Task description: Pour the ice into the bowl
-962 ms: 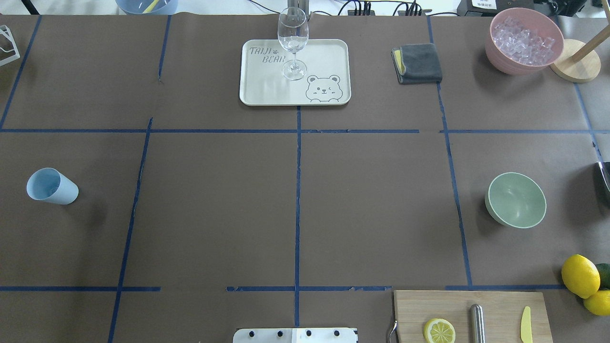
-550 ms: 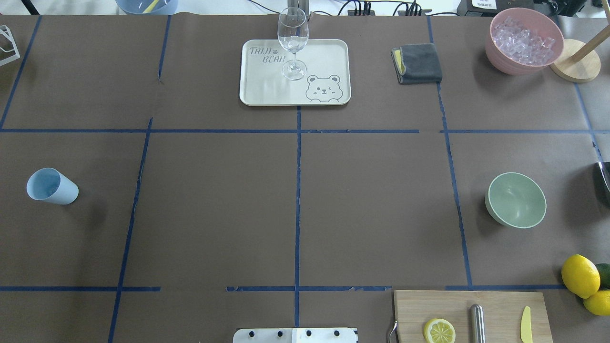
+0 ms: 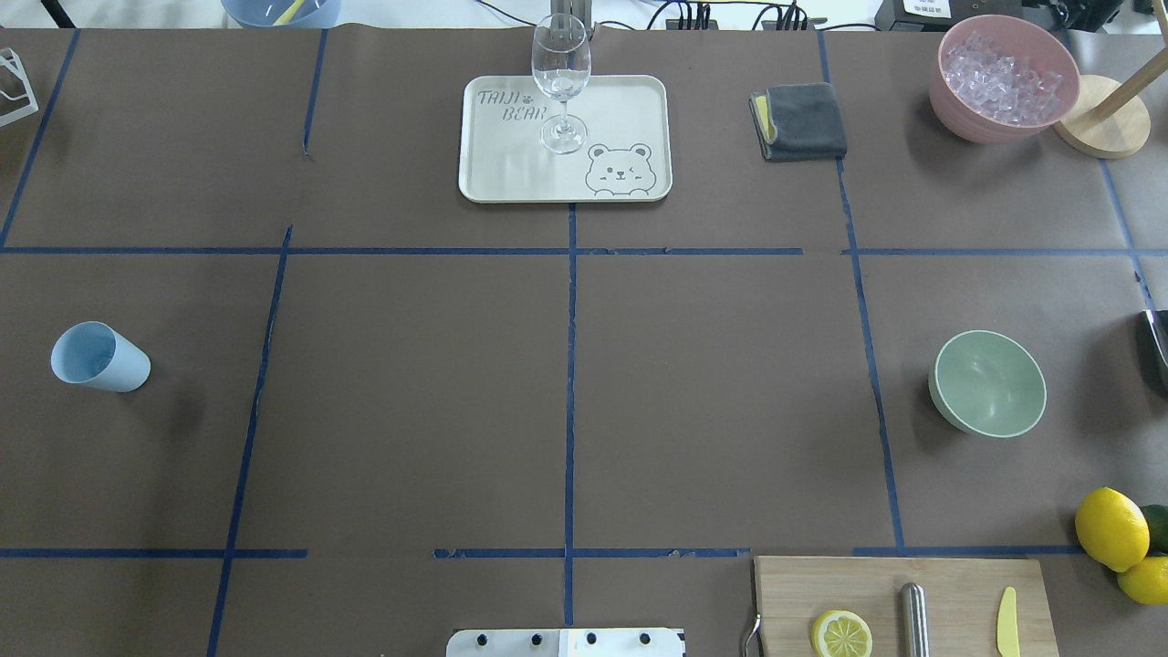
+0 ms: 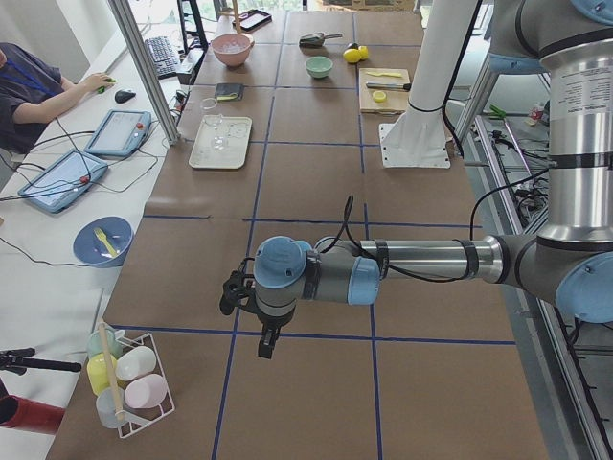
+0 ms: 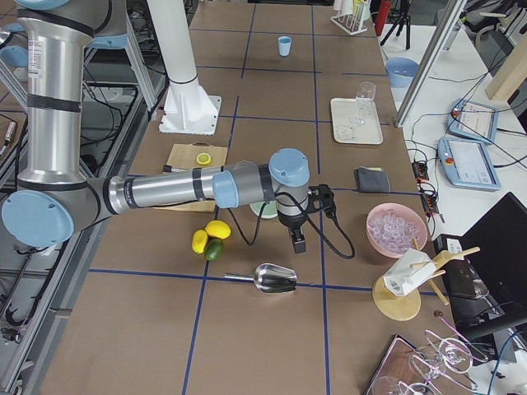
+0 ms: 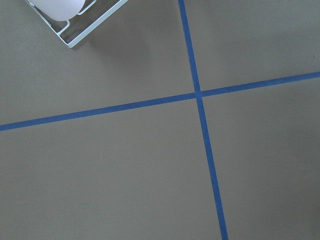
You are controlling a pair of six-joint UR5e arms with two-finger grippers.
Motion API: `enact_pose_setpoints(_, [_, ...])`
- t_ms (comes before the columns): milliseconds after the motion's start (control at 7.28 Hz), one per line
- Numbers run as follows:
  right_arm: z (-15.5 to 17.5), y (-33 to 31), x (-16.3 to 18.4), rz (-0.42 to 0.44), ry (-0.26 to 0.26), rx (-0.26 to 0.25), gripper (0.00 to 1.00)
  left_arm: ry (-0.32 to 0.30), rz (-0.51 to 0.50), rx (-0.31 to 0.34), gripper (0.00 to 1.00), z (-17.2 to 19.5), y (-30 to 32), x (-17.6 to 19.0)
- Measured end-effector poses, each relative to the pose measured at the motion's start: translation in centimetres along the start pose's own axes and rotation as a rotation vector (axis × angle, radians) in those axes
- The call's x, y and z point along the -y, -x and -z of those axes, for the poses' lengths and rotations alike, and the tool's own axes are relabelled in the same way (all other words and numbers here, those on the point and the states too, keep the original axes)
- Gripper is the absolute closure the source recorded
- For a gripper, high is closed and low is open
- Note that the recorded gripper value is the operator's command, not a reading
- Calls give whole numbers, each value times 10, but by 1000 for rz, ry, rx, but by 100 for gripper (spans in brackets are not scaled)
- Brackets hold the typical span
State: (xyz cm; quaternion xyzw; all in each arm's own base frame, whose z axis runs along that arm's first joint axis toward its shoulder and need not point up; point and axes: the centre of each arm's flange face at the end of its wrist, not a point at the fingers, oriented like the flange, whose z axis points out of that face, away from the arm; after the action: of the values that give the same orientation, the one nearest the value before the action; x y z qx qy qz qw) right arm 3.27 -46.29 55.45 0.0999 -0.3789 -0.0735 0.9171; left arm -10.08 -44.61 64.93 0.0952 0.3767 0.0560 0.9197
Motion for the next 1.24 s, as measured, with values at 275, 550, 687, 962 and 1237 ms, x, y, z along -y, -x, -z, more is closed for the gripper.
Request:
enact_pose_setpoints(275, [-15, 39, 18, -62, -3, 12, 0, 2, -7, -1, 0, -2, -3, 1])
enact_pose_setpoints(550, [-47, 94, 21, 6, -58, 39, 0, 4, -20, -4, 0, -4, -6, 3])
enact_pose_setpoints(687, [-65, 121, 16, 34, -58, 64, 0, 6, -24, -6, 0, -5, -8, 4])
enact_pose_setpoints(962, [-106, 162, -3, 39, -42, 59, 1, 4, -26, -27, 0, -6, -11, 4])
enact_pose_setpoints(1237, [-138, 183, -26, 22, -16, 32, 22, 4, -27, -35, 0, -7, -12, 4])
